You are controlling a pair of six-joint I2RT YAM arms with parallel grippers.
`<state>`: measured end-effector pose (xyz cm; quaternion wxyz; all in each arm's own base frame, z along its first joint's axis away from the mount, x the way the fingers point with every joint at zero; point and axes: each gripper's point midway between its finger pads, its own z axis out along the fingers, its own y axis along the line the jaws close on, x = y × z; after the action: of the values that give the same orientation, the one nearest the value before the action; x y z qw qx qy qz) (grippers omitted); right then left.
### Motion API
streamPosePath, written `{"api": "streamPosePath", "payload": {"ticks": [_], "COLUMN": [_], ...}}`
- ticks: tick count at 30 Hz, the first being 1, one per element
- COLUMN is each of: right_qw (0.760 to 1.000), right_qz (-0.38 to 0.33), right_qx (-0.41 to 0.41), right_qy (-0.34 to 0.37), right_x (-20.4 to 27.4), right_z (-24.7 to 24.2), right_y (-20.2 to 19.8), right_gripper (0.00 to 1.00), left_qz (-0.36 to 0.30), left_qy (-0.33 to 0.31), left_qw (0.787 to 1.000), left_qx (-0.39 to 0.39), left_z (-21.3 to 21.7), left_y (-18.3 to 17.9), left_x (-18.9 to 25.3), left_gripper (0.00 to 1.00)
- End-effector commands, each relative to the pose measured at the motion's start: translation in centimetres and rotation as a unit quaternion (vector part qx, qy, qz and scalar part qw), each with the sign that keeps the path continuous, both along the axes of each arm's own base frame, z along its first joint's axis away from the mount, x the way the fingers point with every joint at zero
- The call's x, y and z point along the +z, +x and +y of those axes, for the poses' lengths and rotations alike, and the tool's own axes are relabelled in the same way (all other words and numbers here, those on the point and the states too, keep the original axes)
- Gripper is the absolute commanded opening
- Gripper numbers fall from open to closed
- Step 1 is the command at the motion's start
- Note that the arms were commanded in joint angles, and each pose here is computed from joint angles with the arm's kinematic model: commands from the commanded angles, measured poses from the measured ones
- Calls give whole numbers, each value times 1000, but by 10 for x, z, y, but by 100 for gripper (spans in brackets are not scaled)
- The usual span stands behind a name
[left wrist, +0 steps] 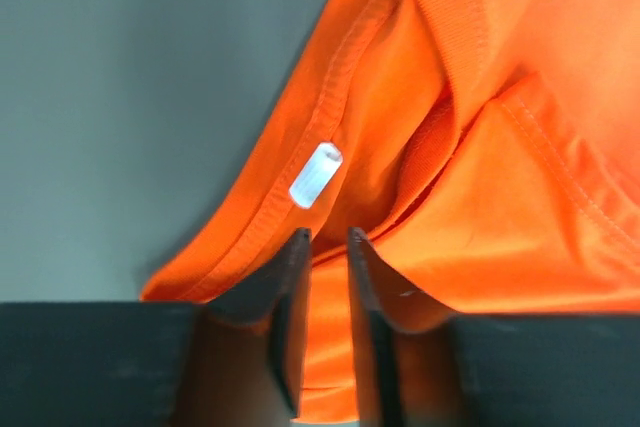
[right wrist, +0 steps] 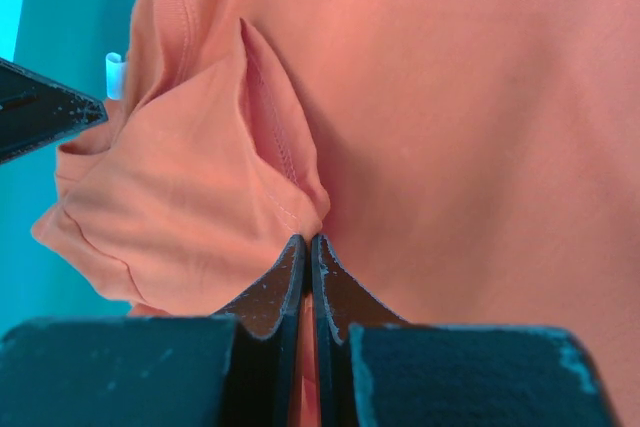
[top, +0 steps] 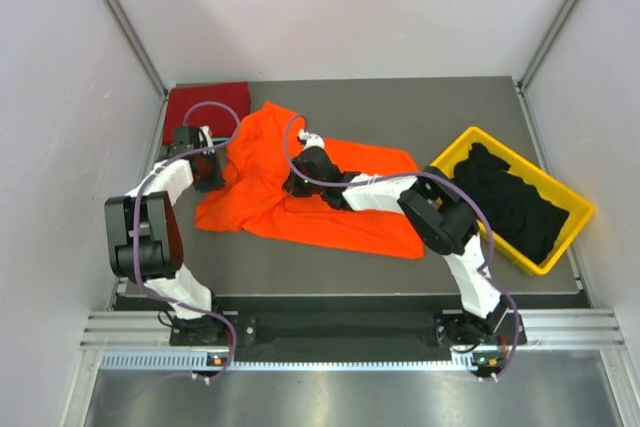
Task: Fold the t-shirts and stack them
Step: Fold the tshirt
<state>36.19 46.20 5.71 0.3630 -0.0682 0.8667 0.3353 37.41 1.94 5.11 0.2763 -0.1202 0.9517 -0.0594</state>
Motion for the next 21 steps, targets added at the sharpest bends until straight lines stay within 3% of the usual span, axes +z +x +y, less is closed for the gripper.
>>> {"api": "streamPosePath", "payload": {"ticks": [1,8,21], "right_qw": [999,999,999], "right_qz": [-31,-27,-28], "right_qx": [-5,-1,1], "right_qy": [36,35,35], "right_x": [37,33,34], "right_z": [2,4,3], "right_y": [11,10,11], "right_gripper": [0,0,0], "left_qz": [-19,-28,-19], "left_qy": [-3,-33,-15], "left_qw": [998,993,992], "left_qx": [-64,-110,-124], "left_z": [-9,-25,-34], "left_y": [13,15,14], "left_x": [8,6,4], "left_gripper": [29,33,31]}}
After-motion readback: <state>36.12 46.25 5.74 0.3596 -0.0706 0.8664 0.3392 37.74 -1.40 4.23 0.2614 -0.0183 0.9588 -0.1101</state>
